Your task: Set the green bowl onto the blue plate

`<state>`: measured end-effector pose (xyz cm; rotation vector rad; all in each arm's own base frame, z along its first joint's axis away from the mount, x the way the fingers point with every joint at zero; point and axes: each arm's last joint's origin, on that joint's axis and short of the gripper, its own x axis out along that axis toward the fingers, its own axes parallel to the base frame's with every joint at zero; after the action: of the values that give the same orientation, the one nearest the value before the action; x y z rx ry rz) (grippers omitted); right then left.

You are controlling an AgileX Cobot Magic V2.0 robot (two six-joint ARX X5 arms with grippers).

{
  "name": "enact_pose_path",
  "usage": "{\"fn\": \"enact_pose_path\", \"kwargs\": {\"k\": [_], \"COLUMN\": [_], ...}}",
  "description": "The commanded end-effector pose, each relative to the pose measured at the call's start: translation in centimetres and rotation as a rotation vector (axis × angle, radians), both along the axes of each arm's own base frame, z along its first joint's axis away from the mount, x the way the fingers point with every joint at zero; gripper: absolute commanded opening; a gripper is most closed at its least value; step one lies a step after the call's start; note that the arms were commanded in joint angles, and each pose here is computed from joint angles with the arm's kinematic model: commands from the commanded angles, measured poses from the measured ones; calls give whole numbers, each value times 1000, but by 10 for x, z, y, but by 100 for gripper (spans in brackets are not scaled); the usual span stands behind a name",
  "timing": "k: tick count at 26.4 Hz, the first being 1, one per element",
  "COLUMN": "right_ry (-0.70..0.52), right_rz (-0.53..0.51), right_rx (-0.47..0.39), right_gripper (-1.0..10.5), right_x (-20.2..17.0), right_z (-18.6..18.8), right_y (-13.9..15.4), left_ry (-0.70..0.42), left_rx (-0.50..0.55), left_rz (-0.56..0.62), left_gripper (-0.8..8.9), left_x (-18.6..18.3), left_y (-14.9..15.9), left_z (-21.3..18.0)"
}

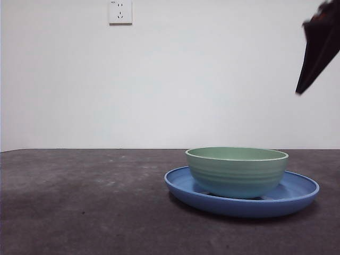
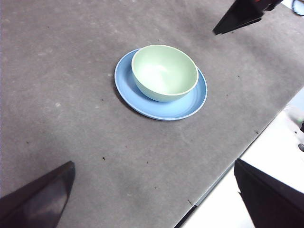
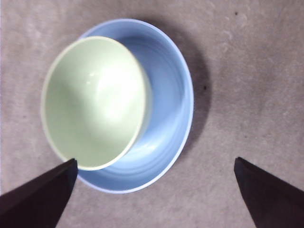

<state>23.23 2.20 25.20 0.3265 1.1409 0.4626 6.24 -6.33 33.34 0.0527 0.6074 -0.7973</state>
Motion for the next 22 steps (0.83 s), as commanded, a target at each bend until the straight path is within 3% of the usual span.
{"fn": "enact_pose_path", "kwargs": {"k": [1,10,17,22], "right_ry": [6,106,175,178], "right_rz": [18,3,2,21], "right_rx": [-7,-6,-8,23], "right_gripper": [556,549,453,296], "right_x": [15,43,55,63], "right_z": [-9,-50,-76,-88], "right_y": [1,-1,-1,0], "left_ry": [-11,-11,-11,-11], "left_rx": [-15,-15,-15,-15], "left_rz": [-10,-10,-10,-10], "left_gripper": [563,563,563,563], "left_x": [0,0,0,0], "left_y": [-1,-1,-1,-1], "left_z": [3,3,3,3]}}
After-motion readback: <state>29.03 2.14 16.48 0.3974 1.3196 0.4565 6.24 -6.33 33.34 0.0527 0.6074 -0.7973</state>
